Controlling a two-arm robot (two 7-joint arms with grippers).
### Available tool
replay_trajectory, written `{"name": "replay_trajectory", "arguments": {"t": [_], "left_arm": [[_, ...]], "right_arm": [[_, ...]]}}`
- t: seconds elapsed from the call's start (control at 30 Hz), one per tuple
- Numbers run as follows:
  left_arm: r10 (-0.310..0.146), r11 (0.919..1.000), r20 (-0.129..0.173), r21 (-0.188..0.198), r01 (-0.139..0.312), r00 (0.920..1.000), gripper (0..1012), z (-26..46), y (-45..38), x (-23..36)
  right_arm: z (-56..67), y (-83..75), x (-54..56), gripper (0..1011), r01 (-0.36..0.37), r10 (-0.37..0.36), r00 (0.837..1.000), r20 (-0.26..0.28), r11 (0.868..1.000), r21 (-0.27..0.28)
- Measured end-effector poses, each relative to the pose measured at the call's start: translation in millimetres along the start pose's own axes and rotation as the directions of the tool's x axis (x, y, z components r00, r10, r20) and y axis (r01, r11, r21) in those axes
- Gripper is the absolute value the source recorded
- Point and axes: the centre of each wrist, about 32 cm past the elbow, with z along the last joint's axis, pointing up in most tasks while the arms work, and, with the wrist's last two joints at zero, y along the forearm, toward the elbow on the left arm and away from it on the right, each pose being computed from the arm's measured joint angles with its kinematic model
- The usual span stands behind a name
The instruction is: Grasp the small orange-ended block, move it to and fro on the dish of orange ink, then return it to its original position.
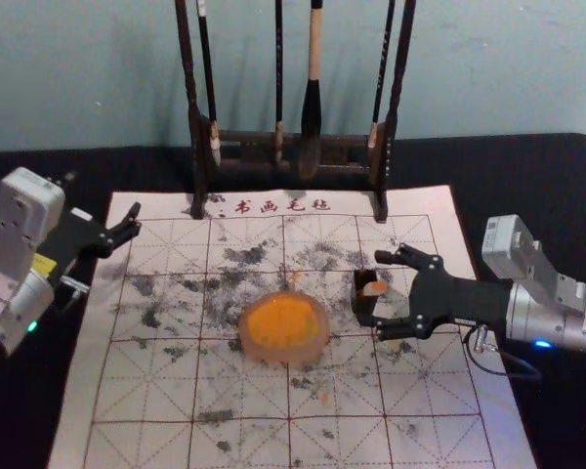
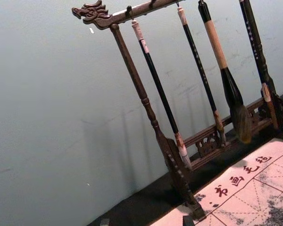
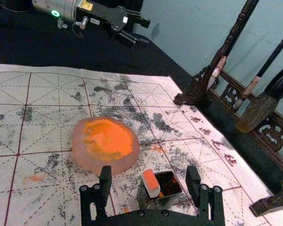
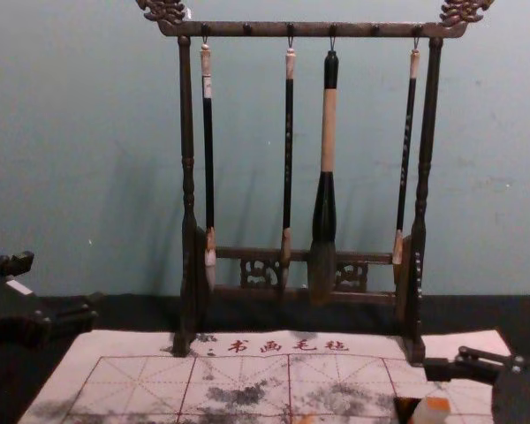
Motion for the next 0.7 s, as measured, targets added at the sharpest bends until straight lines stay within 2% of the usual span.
{"name": "replay_trajectory", "arguments": {"t": [0.57, 0.7], "left_arm": [[0.000, 1.0000, 0.000, 0.000, 0.000, 1.0000, 1001, 0.0, 0.0, 0.0], [0.000, 1.0000, 0.000, 0.000, 0.000, 1.0000, 1002, 0.0, 0.0, 0.0]], "right_arm": [[0.2, -0.2, 0.7, 1000, 0.000, 0.000, 1.000, -0.001, 1.000, -0.002], [0.2, -0.2, 0.7, 929, 0.001, -0.001, 1.000, -0.001, 1.000, -0.002]]}}
